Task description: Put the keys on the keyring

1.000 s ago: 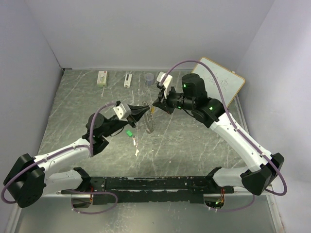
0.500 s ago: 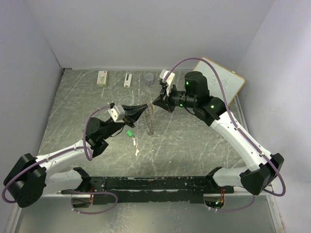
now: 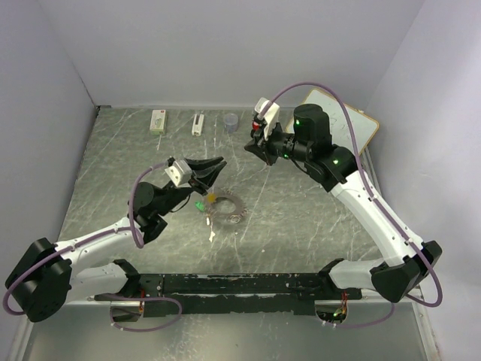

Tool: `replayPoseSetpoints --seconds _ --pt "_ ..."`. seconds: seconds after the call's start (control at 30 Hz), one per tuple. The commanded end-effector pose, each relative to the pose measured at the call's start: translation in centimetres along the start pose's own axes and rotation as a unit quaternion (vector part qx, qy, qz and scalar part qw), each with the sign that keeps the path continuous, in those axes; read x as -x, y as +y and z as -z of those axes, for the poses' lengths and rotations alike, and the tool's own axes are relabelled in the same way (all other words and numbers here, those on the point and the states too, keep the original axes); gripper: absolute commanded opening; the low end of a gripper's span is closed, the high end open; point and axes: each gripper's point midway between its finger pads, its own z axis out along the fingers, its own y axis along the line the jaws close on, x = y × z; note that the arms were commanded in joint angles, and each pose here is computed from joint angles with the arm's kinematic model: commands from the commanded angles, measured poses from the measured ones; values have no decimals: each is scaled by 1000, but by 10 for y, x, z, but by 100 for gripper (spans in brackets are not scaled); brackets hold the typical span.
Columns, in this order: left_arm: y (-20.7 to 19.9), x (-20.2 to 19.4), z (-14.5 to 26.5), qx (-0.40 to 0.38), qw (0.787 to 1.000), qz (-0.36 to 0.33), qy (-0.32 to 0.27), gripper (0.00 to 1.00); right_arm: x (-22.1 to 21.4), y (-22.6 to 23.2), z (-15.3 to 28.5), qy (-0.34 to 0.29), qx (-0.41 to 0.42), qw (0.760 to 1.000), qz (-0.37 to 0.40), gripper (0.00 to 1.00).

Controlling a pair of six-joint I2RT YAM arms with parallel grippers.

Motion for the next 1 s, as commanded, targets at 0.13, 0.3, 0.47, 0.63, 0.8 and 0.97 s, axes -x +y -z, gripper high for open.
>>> replayPoseSetpoints --seconds 0.13,0.3,0.47,0.63,0.8,0.97 --pt "10 3 5 29 1000 -3 2 30 0 -4 3 -1 -10 1000 5 0" --pt "21 3 7 62 998 5 23 36 -21 -10 -6 -4 -38 999 -30 0" --pt "56 -11 24 176 981 31 80 57 -67 -15 -29 26 -70 991 -109 6" --pt "90 -14 51 298 947 52 105 84 -95 12 -60 57 -6 991 -125 34" --pt "115 -12 78 380 914 68 124 100 -123 45 -101 100 27 988 -114 39" --pt "133 -5 99 427 892 75 127 100 -154 76 -142 153 33 983 -99 40"
